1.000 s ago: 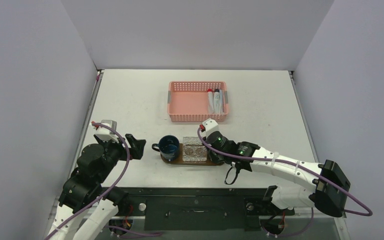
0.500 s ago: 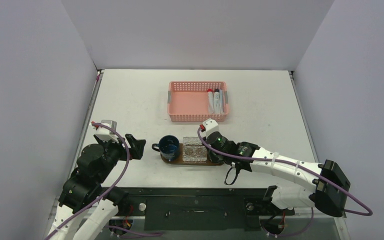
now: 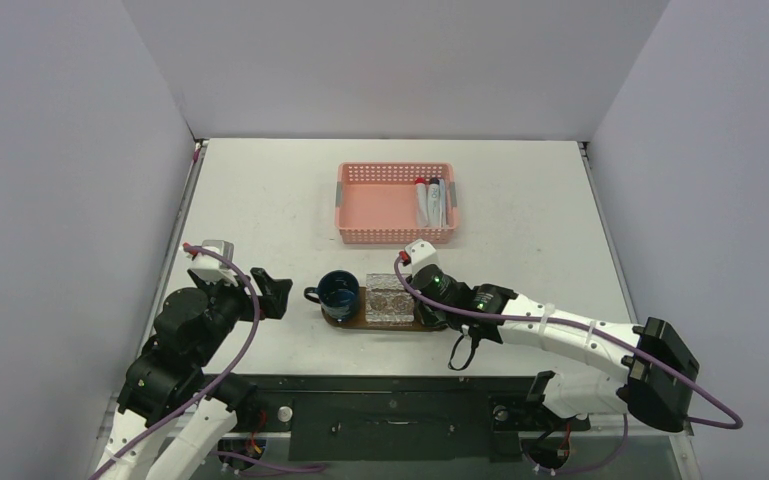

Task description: Prepare toiletry sets of a toothbrush and toothpaste on the tray

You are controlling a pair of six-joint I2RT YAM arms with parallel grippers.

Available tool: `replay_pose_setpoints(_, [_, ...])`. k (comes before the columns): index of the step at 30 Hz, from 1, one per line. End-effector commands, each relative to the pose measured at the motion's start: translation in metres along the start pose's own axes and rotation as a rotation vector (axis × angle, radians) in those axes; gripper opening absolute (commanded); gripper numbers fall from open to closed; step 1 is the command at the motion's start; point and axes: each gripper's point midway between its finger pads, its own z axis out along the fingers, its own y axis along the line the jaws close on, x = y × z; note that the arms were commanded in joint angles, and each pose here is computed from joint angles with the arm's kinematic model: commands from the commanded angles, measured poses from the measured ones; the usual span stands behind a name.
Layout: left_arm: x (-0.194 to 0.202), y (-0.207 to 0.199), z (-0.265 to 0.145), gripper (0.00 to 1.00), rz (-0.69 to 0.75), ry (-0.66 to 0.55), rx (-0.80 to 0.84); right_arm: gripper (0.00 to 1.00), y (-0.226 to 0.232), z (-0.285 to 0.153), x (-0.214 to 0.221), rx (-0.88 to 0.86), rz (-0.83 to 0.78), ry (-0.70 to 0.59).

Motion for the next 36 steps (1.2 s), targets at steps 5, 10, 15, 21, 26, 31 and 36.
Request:
replay_pose_setpoints(5, [-0.014,-0.004,0.001,0.96,0.001,-0.056,0.018,0.0,0.002,-0.002,-0.013,0.006,0.012,-0.049])
replay_pose_setpoints(10, [-0.014,-0.004,0.001,0.96,0.001,-0.056,0.019,0.05,0.003,-0.001,-0.012,0.002,0.012,-0.043])
replay_pose_setpoints(15, [-0.013,-0.005,0.002,0.96,0.0,-0.053,0.02,0.11,0.004,-0.002,-0.014,0.004,0.014,-0.047])
replay_pose_setpoints(21, [-0.013,-0.005,0.002,0.96,0.001,-0.052,0.019,0.17,0.003,-0.005,-0.021,0.009,0.014,-0.057])
replay_pose_setpoints(26, [-0.013,-0.004,0.001,0.96,0.001,-0.053,0.019,0.2,0.002,-0.008,-0.024,0.017,0.013,-0.064])
replay_pose_setpoints(31, [-0.013,-0.004,0.001,0.96,0.001,-0.054,0.019,0.22,-0.001,-0.015,-0.03,0.021,0.022,-0.084])
replay_pose_setpoints(36, [-0.013,-0.005,0.001,0.96,0.0,-0.053,0.02,0.23,-0.005,-0.023,-0.036,0.04,0.032,-0.103])
